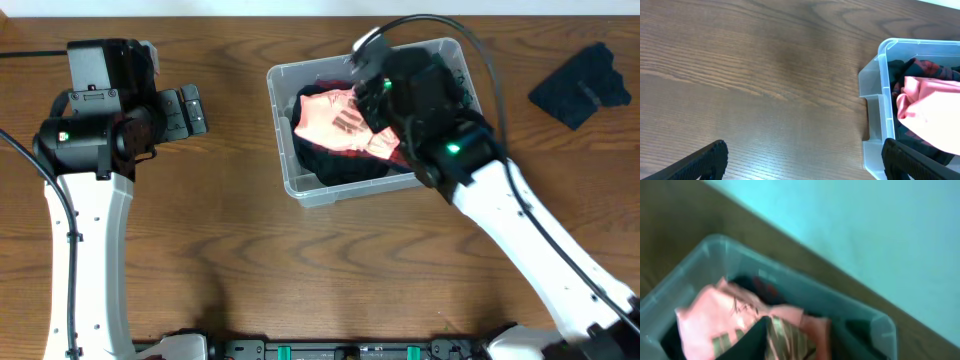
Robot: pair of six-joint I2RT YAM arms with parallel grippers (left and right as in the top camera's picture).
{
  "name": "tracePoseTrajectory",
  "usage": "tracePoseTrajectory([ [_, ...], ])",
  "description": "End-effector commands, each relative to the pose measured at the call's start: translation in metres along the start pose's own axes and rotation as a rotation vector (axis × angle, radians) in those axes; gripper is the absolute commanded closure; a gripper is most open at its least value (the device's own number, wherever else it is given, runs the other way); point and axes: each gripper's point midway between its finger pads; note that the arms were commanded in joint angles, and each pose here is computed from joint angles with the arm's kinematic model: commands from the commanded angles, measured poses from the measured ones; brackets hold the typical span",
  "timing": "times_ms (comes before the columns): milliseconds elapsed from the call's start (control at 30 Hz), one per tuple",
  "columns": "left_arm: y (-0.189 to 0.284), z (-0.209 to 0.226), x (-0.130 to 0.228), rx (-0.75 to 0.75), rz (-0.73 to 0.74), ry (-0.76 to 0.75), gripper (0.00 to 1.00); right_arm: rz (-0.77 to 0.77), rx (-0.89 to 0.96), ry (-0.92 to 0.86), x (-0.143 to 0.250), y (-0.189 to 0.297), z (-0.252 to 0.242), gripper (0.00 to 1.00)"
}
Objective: Pack container
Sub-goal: 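Carry the pink shirt with the right gripper and release it in the bin, then move the right gripper to the dark navy garment and grasp it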
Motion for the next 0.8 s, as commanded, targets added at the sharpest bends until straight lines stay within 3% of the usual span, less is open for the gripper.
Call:
tracePoseTrajectory([
  [0,-0.004,0.001,0.000,-0.002,0.010,0.005,0.02,0.025,-0.040,-0.015,0.008,-0.014,0.012,0.84],
  [67,-0.004,0.001,0.000,-0.002,0.010,0.005,0.02,0.076,-0.078,-0.054,0.023,-0.031,0.025,0.92],
  [300,-0.004,0.001,0.000,-0.003,0.010,0.005,0.02,0.422,-0.311,-0.114,0.132,-0.089,0.106,0.98],
  [433,-0.004,0.001,0.000,-0.002,0.010,0.005,0.02,0.555,-0.354,-0.102,0.176,-0.101,0.128,0.99],
  [533,-0.004,0.001,0.000,-0.002,0.010,0.005,0.02,0.537,-0.332,-0.101,0.169,-0.099,0.121,0.99],
  [667,-0.004,0.001,0.000,-0.002,0.010,0.005,0.02,0.413,-0.142,-0.106,0.114,-0.082,0.060,0.97],
  [767,-0.004,0.001,0.000,-0.003,0.010,0.005,0.02,0.269,0.042,-0.153,0.061,-0.050,-0.009,0.78],
])
Point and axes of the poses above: each gripper's point midway between its finger pads, its own y axis back along the fingers, its own z axis along the line the jaws close on, x = y × z, and after that the axes turned 11 degrees about y, right-handed
